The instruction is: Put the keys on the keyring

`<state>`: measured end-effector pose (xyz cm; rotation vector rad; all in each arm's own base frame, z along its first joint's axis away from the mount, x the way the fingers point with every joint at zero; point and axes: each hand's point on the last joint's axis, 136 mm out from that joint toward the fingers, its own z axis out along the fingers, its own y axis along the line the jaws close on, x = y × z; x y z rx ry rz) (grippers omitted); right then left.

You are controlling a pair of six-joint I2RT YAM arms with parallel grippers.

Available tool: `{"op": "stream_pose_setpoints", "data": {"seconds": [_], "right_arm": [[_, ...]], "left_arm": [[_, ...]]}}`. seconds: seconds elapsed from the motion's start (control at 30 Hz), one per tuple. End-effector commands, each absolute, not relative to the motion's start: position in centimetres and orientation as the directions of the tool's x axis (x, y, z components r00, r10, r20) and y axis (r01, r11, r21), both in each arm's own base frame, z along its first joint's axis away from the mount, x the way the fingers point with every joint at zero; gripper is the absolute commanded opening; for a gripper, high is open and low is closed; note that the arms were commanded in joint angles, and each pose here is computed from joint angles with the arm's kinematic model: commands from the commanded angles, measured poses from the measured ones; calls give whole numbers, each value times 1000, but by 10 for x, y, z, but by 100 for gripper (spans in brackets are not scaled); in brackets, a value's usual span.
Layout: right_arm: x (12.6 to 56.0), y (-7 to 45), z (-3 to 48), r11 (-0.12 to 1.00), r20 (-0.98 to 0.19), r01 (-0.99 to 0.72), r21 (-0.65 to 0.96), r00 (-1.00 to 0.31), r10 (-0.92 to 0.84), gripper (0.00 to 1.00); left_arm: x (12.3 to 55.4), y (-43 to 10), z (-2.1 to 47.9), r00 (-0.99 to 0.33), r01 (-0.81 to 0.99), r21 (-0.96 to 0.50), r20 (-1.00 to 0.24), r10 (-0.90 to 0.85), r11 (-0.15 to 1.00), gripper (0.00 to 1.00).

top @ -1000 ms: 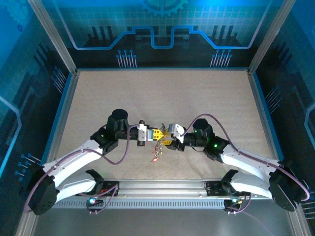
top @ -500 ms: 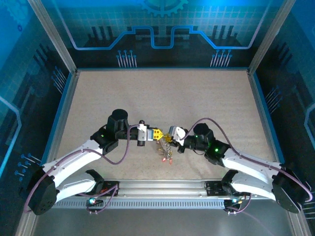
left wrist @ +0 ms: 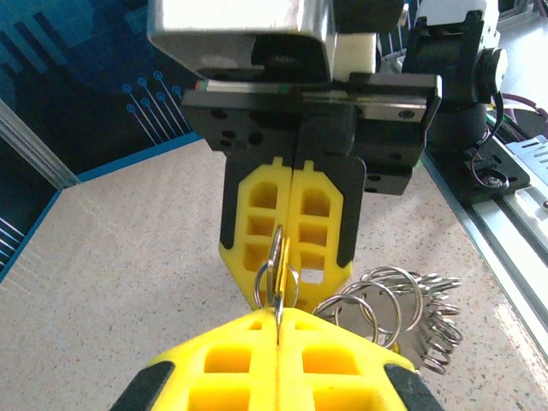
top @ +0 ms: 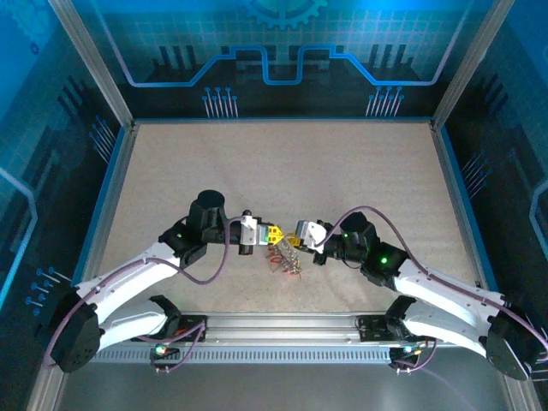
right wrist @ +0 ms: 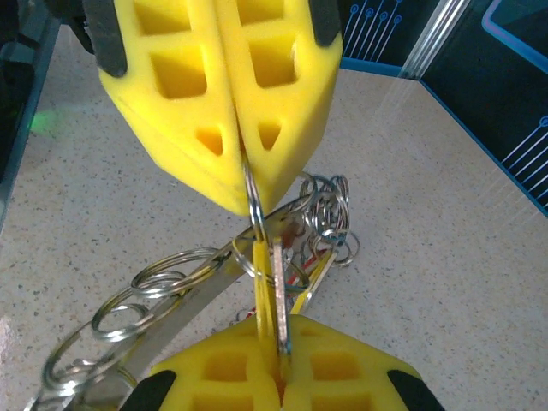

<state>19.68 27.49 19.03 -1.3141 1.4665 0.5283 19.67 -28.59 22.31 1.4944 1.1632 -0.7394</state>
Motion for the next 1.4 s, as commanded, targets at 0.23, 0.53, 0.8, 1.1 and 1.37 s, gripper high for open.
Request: {"op": "stream_pose_setpoints", "data": {"seconds": [0.23,0.53,0.8,1.1,1.37], "right_arm": [[206,262,217,292,-808,-840,-457,255,-531,0],[215,259,229,259,-731,-814,-521,268,-627,0],[225,268,234,200,-634,-789,-581,284,-720,0],[231,265,253,191,-575,-747,-636,295,-763,0],[235,261,262,133,-492,-708,-694,331,-805,0]], "left_arm": [[196,-290,228,359,927,374,-894,268,5,0],[199,-293,225,331,939,344,-906,265,5,0],[201,-295,223,316,944,329,-913,258,10,0],[206,-295,222,295,948,315,-918,263,37,14],[211,-295,222,280,949,309,-921,271,68,28]]}}
